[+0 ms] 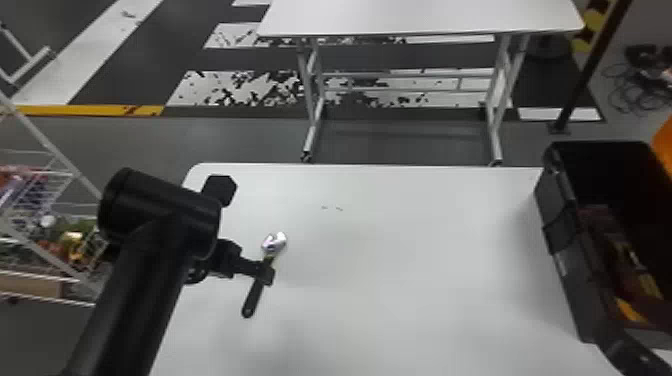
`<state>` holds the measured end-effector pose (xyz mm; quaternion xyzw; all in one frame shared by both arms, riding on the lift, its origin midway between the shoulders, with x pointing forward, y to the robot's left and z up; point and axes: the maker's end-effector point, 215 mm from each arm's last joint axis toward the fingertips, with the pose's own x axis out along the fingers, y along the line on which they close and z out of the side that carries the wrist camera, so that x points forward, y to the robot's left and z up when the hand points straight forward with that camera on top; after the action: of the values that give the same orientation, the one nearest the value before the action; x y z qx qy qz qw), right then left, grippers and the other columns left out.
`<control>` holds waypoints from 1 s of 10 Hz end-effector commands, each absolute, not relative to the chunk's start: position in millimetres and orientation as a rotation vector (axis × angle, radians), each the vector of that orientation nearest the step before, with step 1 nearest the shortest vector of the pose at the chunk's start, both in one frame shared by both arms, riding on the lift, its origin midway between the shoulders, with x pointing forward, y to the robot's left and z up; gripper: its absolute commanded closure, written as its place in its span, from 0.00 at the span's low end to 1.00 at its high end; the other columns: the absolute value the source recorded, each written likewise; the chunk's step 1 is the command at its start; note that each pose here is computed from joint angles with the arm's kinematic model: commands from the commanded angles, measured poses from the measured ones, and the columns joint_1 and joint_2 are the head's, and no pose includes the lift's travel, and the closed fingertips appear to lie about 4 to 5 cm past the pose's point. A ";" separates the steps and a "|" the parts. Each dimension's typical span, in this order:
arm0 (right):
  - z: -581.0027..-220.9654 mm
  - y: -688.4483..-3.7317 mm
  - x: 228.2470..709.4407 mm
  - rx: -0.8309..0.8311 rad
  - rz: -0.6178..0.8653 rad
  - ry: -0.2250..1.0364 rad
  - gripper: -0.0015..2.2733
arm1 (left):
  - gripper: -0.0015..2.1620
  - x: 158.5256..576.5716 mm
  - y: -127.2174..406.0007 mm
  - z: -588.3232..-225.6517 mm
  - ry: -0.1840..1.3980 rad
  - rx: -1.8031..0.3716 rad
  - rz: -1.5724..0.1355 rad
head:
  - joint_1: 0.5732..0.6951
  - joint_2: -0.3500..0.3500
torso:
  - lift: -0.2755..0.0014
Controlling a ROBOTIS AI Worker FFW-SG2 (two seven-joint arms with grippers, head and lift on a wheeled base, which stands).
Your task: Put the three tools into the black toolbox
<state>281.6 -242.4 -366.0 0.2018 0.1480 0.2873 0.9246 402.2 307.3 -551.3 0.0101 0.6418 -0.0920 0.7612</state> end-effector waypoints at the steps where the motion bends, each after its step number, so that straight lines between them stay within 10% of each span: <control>1: -363.6 -252.6 282.8 0.437 0.581 0.284 0.04 | 0.04 386.5 302.7 -570.4 1.452 0.048 -0.184 | 1.00 0.67 | 0.81; 10: -364.3 -267.3 282.0 0.478 0.571 0.259 0.04 | 0.06 375.7 313.4 -586.4 1.516 0.112 -0.143 | 1.00 0.62 | 0.81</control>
<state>282.0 -266.9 -364.7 0.2322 0.1271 0.2788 0.9231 374.5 311.9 -586.5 0.0471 0.6851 -0.0670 0.7239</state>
